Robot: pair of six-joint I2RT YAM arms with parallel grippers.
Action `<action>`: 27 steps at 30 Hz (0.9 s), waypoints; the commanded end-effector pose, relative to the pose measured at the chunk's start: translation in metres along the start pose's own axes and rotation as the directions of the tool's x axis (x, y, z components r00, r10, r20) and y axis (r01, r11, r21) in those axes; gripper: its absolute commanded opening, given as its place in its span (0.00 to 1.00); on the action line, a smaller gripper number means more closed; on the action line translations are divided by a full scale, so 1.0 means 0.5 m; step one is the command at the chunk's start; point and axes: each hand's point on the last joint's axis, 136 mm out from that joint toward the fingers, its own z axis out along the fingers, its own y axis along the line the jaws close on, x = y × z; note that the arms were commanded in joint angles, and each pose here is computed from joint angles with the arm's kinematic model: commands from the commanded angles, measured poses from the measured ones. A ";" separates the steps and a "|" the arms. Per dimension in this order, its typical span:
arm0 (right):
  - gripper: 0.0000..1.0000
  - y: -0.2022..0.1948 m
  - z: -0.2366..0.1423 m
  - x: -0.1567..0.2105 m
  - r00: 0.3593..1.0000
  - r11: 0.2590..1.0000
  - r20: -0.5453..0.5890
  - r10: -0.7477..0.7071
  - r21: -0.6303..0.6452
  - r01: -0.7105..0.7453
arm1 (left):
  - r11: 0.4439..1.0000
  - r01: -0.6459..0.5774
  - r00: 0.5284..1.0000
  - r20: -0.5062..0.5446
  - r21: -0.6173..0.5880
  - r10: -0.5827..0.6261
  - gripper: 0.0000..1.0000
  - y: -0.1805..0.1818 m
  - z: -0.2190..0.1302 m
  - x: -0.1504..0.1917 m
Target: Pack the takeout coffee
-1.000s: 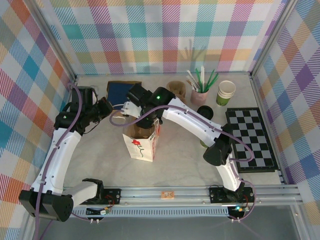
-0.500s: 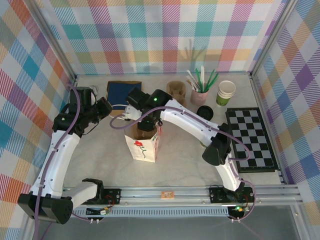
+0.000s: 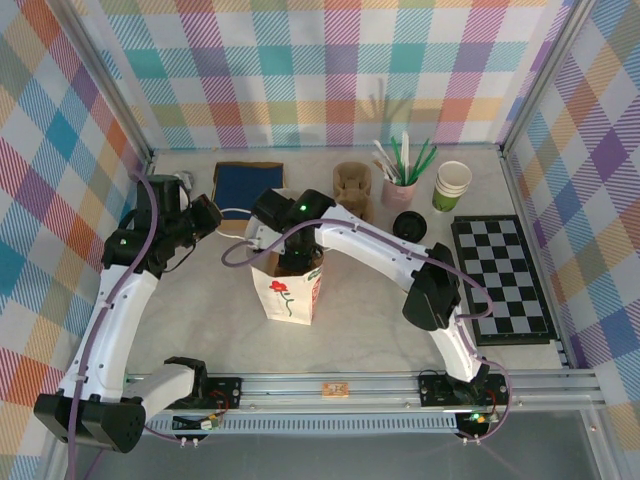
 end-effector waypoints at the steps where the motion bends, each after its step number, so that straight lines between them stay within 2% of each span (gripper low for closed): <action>1: 0.28 -0.005 -0.015 0.000 1.000 1.000 0.020 0.018 0.008 -0.018 | 1.000 -0.014 0.999 0.043 0.026 0.013 0.00 -0.015 -0.031 -0.023; 9: 0.32 -0.007 -0.018 -0.005 0.999 1.000 0.034 0.021 0.011 -0.021 | 0.999 -0.016 0.999 0.044 0.040 0.014 0.00 -0.021 -0.035 -0.024; 14: 0.46 -0.010 -0.020 -0.005 0.999 1.000 0.034 0.021 0.021 -0.021 | 0.999 -0.014 0.999 0.046 0.042 0.012 0.00 -0.023 -0.036 -0.026; 16: 0.59 -0.011 -0.021 -0.005 0.999 1.000 0.034 0.021 0.021 -0.022 | 0.999 -0.015 0.999 0.044 0.046 0.013 0.00 -0.025 -0.035 -0.026; 17: 0.62 -0.011 -0.021 -0.005 0.999 1.000 0.035 0.021 0.021 -0.022 | 0.999 -0.016 0.999 0.043 0.046 0.014 0.00 -0.025 -0.033 -0.025; 24: 0.74 -0.011 -0.030 -0.008 0.999 1.000 0.044 0.017 0.020 -0.018 | 0.998 -0.011 0.999 0.040 0.067 0.009 0.00 -0.031 -0.036 -0.024; 27: 0.75 -0.011 -0.036 -0.009 0.999 1.000 0.048 0.017 0.017 -0.017 | 0.998 -0.009 0.999 0.040 0.070 0.007 0.00 -0.031 -0.035 -0.023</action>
